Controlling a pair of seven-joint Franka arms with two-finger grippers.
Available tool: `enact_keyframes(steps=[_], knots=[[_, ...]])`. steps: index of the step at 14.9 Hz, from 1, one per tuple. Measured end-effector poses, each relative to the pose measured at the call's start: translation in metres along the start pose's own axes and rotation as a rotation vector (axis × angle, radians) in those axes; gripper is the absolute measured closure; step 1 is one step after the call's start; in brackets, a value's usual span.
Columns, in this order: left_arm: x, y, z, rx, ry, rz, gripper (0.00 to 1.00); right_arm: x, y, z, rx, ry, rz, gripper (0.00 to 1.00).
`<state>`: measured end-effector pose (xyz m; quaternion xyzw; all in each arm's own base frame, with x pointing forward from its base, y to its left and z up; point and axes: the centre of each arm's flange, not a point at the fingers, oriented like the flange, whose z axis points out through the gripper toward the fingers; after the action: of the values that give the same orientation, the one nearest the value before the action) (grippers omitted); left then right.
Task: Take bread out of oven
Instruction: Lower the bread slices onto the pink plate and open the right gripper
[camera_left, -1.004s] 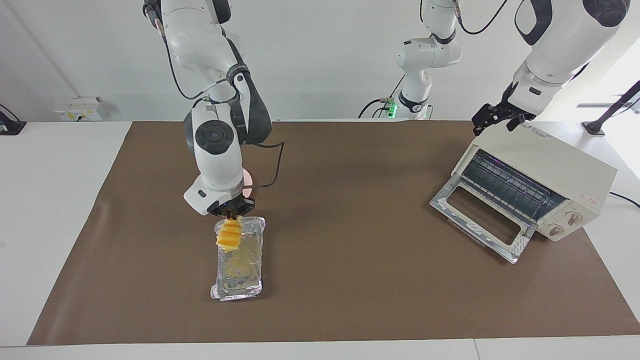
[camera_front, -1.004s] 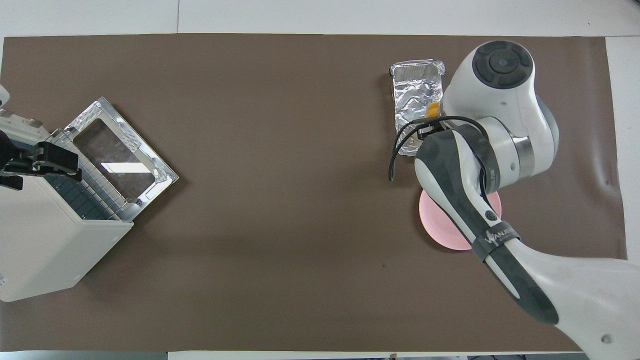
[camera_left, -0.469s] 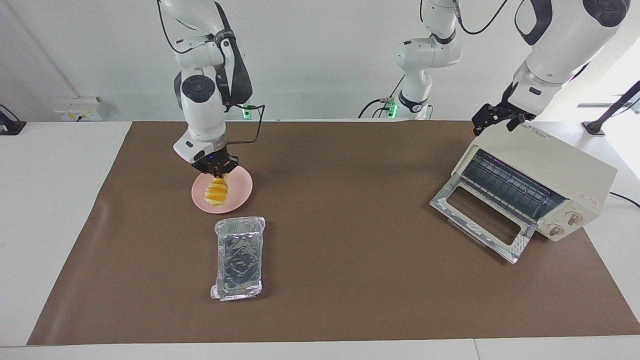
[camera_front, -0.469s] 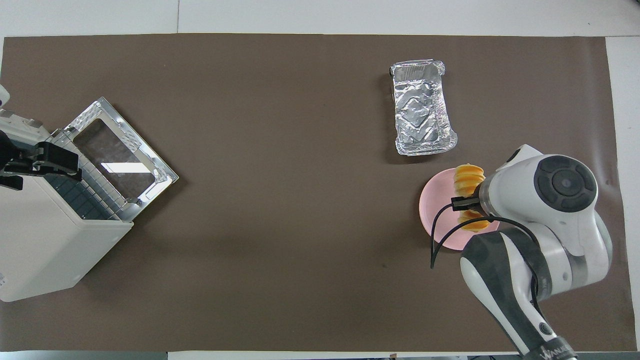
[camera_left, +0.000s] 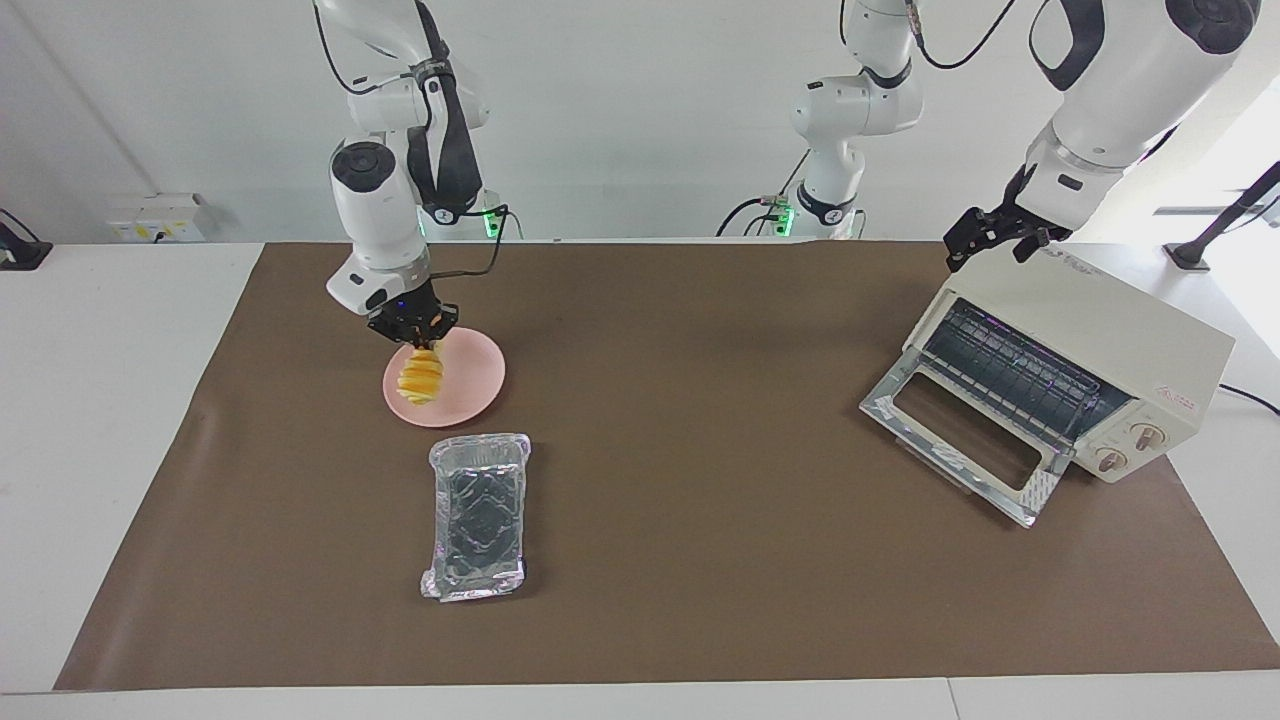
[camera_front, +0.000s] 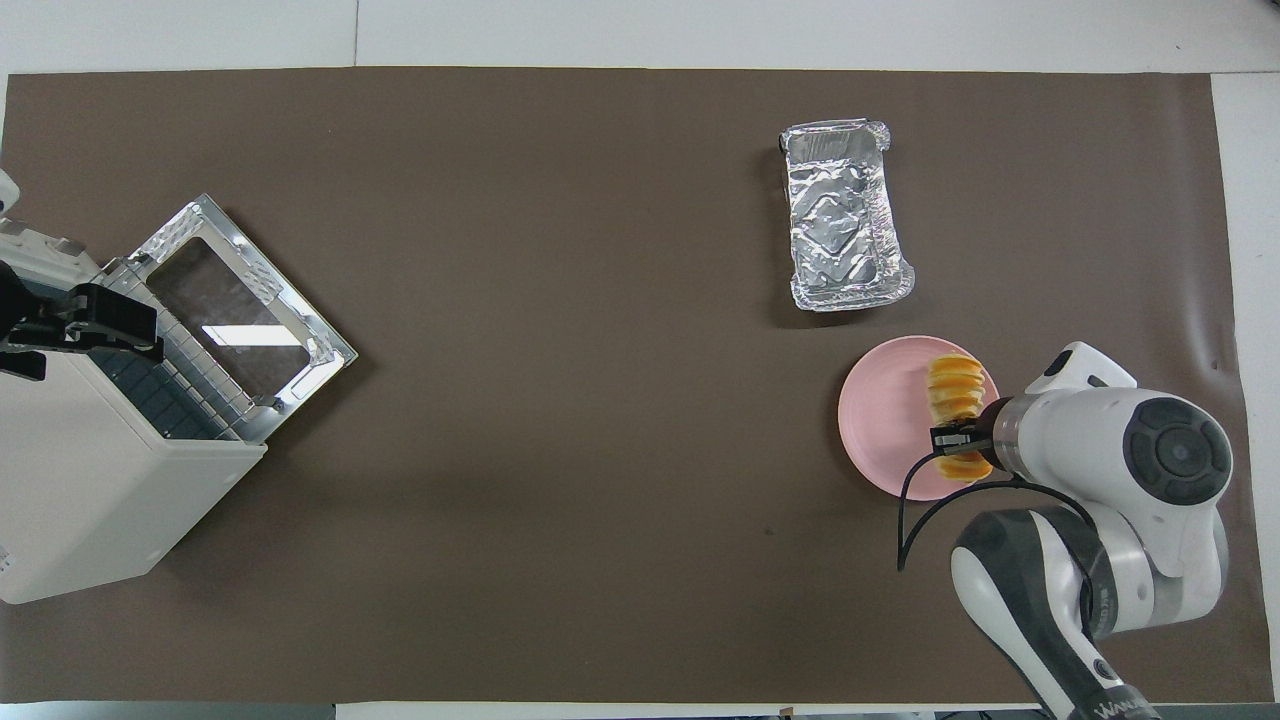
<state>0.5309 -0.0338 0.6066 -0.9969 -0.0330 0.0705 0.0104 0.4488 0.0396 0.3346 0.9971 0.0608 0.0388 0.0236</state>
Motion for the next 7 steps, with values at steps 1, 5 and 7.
enact_keyframes(steps=[1,5,7], knots=[[0.0000,0.0000,0.0000,0.000,0.000,0.000,0.00,0.0009,-0.0012,0.0033,0.001,0.007,-0.002,0.89],[0.0000,0.0000,0.0000,0.000,0.000,0.000,0.00,0.0014,-0.0019,0.0129,0.004,-0.003,-0.004,0.74],[0.0000,0.0000,0.0000,0.000,0.000,0.000,0.00,0.0020,-0.0017,0.0117,0.003,-0.013,-0.003,0.55]])
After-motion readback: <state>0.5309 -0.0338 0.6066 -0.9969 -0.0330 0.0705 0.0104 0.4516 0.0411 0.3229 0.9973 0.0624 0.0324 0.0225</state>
